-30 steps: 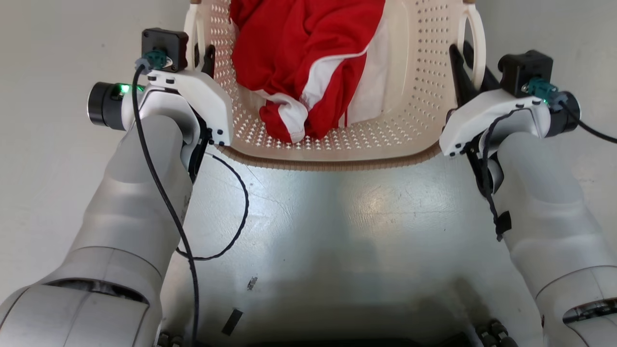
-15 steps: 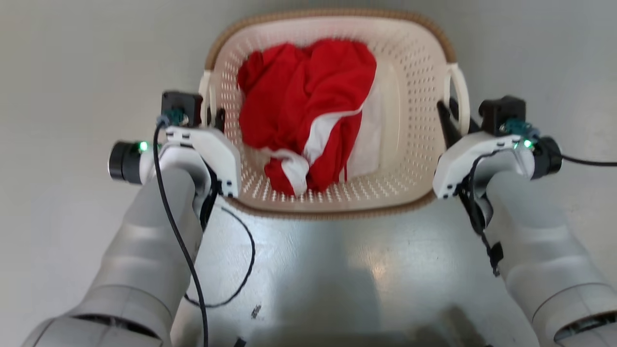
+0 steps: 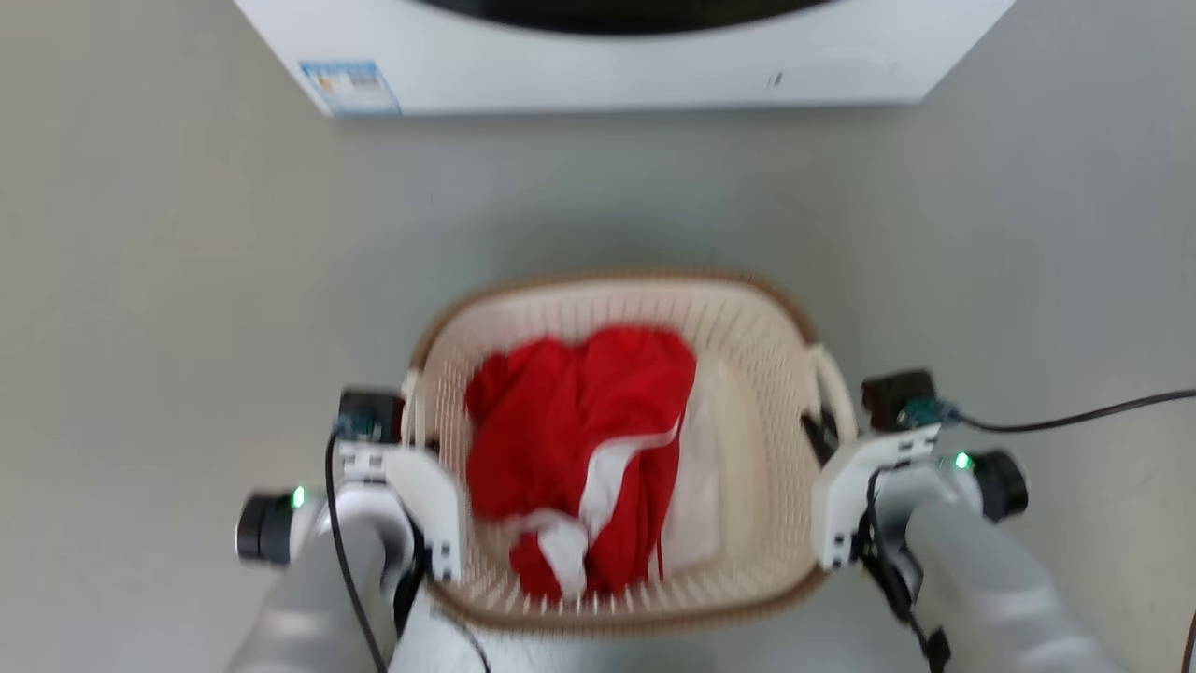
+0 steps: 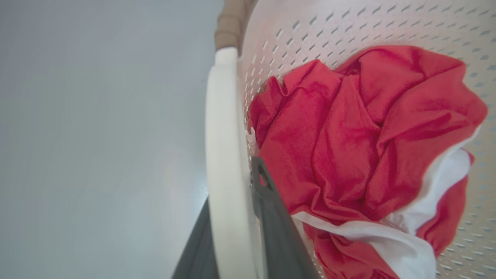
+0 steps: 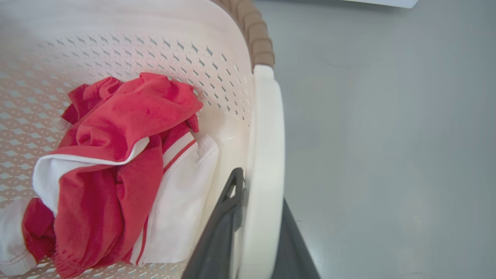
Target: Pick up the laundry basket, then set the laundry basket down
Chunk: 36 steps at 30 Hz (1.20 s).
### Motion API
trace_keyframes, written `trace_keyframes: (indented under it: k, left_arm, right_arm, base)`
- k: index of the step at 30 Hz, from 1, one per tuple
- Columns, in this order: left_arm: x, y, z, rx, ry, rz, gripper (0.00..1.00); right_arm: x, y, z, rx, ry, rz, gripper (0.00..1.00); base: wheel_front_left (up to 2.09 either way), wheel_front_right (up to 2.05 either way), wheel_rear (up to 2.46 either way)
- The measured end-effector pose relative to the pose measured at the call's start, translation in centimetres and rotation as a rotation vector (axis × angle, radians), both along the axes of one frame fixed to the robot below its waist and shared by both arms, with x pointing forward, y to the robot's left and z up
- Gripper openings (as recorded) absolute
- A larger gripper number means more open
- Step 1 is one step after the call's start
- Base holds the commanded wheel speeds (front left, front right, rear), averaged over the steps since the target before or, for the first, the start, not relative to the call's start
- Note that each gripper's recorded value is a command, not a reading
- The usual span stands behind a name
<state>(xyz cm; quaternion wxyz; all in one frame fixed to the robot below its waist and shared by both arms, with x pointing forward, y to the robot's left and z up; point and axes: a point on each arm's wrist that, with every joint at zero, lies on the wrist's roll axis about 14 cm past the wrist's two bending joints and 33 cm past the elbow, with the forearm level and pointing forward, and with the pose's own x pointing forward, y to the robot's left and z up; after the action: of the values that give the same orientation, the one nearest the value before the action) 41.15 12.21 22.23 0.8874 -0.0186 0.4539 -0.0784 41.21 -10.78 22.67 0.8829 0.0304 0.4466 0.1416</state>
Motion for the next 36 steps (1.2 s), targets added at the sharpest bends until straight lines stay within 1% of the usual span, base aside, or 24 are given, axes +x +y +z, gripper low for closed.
trace_keyframes:
  k: [4, 11, 15, 16, 25, 28, 36]
  left_arm:
    - [-3.0, 0.4, 1.2, 0.003, 0.026, 0.011, 0.0]
    - [-5.9, 0.1, 3.8, -0.002, 0.008, -0.008, 0.0]
    - [-8.1, 0.3, 4.4, 0.002, 0.027, -0.012, 0.0]
    - [-9.0, 0.3, 4.8, 0.004, 0.03, -0.016, 0.0]
    - [-12.7, -0.1, 5.9, 0.006, 0.048, -0.052, 0.0]
    - [-13.3, -0.1, 6.2, 0.005, 0.042, -0.058, 0.0]
    - [-13.0, -0.6, 7.0, 0.002, 0.019, -0.073, 0.0]
  right_arm:
    - [-2.4, 0.6, 1.9, 0.009, 0.02, 0.023, 0.0]
    - [-5.7, 0.8, 4.7, -0.001, 0.023, 0.051, 0.0]
    - [-7.9, 1.0, 5.7, -0.001, 0.037, 0.069, 0.0]
    - [-8.9, 1.1, 6.1, -0.002, 0.042, 0.077, 0.0]
    - [-12.8, 1.2, 7.3, -0.025, 0.061, 0.109, 0.0]
    - [-13.3, 1.2, 7.6, -0.029, 0.054, 0.114, 0.0]
    - [-13.4, 1.2, 8.1, -0.031, 0.041, 0.115, 0.0]
  base:
    - [0.0, 0.0, 0.0]
    - [0.0, 0.0, 0.0]
    - [0.0, 0.0, 0.0]
    - [0.0, 0.0, 0.0]
    - [0.0, 0.0, 0.0]
    - [0.0, 0.0, 0.0]
    - [0.0, 0.0, 0.0]
